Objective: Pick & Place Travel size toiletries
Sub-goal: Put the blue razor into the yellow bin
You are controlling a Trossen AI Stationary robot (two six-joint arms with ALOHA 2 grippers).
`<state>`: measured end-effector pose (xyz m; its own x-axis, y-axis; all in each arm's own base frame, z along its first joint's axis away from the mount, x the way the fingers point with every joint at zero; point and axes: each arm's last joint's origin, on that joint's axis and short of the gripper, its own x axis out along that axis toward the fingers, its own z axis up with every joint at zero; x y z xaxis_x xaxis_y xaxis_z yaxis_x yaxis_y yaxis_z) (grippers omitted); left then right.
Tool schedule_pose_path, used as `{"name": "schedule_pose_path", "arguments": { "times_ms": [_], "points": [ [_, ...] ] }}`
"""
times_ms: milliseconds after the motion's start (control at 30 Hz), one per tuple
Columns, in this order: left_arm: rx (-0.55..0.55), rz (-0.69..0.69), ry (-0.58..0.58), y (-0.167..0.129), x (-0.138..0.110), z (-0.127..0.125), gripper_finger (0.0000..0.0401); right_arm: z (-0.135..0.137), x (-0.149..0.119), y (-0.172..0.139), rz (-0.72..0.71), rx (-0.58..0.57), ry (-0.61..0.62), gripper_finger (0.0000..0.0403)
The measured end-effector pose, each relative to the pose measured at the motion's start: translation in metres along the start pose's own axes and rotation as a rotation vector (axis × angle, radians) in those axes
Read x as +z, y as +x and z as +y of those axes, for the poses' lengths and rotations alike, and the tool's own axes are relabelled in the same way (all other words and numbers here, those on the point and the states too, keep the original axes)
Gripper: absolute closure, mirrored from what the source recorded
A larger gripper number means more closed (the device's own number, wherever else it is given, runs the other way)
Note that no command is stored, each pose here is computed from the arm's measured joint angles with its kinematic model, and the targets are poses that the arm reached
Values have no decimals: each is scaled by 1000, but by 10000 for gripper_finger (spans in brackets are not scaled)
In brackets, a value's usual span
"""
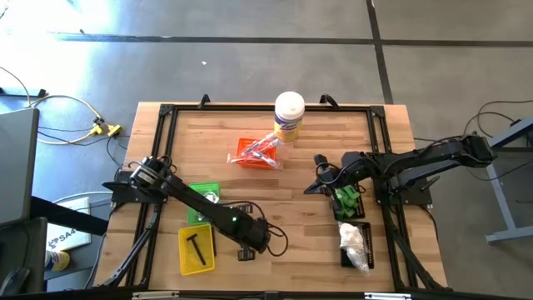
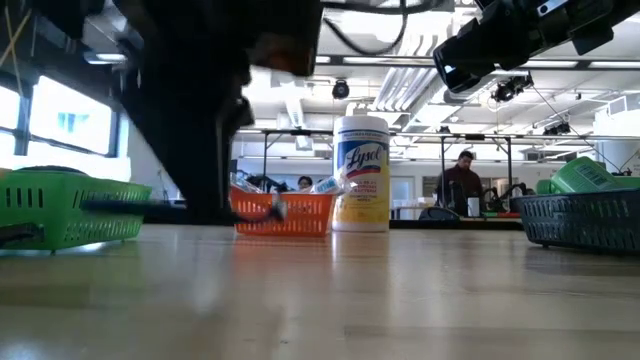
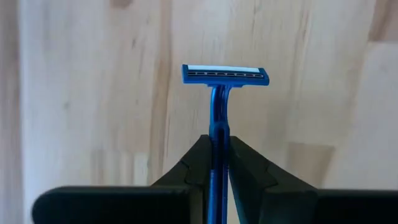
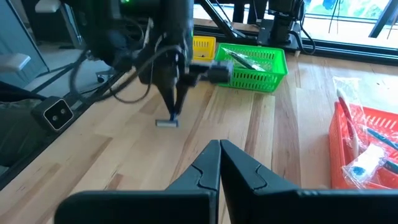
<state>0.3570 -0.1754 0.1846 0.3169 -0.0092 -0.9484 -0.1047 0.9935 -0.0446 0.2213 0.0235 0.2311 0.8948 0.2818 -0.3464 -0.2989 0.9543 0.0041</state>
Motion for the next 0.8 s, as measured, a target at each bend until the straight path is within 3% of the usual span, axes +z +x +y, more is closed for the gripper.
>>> {"name": "schedule_pose_path", "arguments": {
  "times_ms": [200, 433, 633, 800],
  "points": [
    [58, 134, -151, -31, -2, -7, 364, 0, -1, 0, 7, 1, 1, 400],
    [207, 259, -332, -63, -27, -24, 364, 0, -1, 0, 6, 1, 1, 400],
    [324, 242, -586, -74, -54, -44, 364, 0, -1, 0, 5, 1, 1, 400],
    [397, 141, -780, -82, -80, -65, 364, 0, 0, 0, 5, 1, 1, 400]
  ]
}}
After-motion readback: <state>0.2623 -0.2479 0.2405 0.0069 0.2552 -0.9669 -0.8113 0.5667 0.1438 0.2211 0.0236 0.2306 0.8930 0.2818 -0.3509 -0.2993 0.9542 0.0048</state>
